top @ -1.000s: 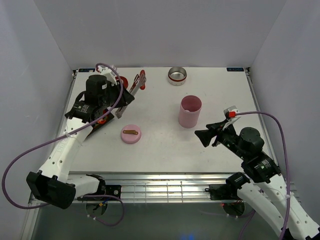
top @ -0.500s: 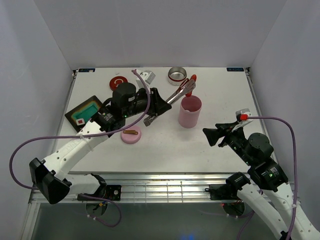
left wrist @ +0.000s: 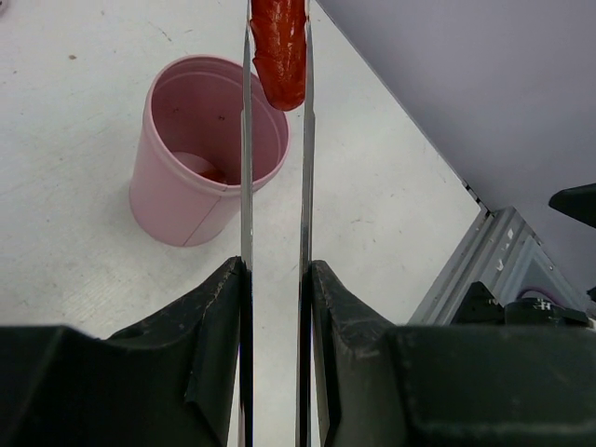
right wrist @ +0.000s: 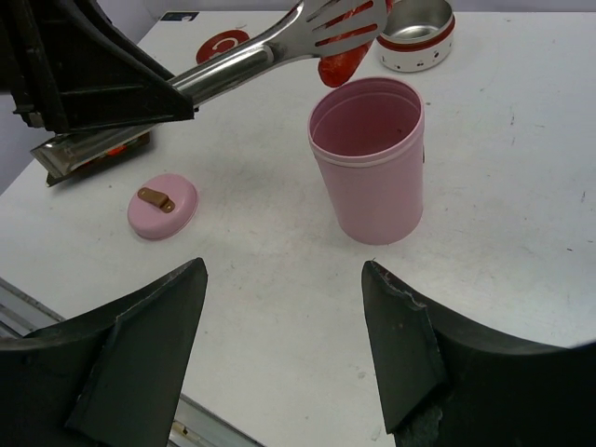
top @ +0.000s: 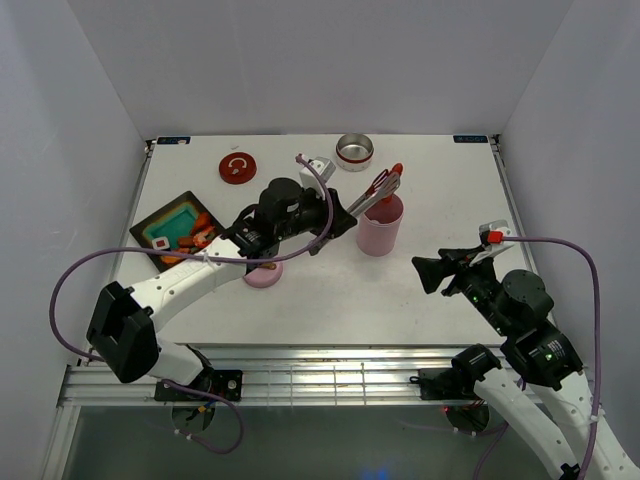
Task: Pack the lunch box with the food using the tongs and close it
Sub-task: Place the fake food in the packing box.
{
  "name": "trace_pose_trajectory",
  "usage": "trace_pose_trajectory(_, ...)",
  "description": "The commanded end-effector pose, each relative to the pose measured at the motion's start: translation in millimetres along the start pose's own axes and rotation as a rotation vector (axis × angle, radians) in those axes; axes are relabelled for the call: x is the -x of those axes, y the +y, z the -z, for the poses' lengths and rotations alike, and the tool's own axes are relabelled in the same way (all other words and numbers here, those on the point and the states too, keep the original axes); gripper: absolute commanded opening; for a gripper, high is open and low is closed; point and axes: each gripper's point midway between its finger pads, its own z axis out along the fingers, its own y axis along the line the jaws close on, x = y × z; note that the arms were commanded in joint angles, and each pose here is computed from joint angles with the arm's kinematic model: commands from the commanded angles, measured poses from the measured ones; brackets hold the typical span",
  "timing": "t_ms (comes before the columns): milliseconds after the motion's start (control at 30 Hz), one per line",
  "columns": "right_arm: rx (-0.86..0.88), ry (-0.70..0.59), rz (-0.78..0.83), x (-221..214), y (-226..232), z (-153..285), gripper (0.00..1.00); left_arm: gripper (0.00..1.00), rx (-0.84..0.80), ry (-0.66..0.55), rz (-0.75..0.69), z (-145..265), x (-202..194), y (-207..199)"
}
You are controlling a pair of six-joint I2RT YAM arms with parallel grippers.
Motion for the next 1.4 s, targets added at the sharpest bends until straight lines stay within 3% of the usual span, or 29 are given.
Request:
trace_pose_trajectory(0,-0.007,-0.052,0.022,20,1,7,0.73,0.0,-0.037,-0.119,-0.074,-6,25,-8)
trace_pose_trajectory(433,-0.003,-0.052,0.036,24,3,5,0.74,0.03,0.054,-0.023,-0.135,-32,-28,22)
trace_pose_trajectory(933,0.009,-0.032,0.038,18,4,-2,0.74,0.45,0.097,-0.034,-0.158,-21,-35,18)
trace_pose_trajectory(1133,0.013,-0.015,0.04,11,4,-7,0.74,0.54,0.131,-0.088,-0.164,-5,-16,16)
trace_pose_trajectory(1367,0.022,-0.022,0.038,8,4,-9,0.74,0.57,0.166,-0.096,-0.178,6,0,14)
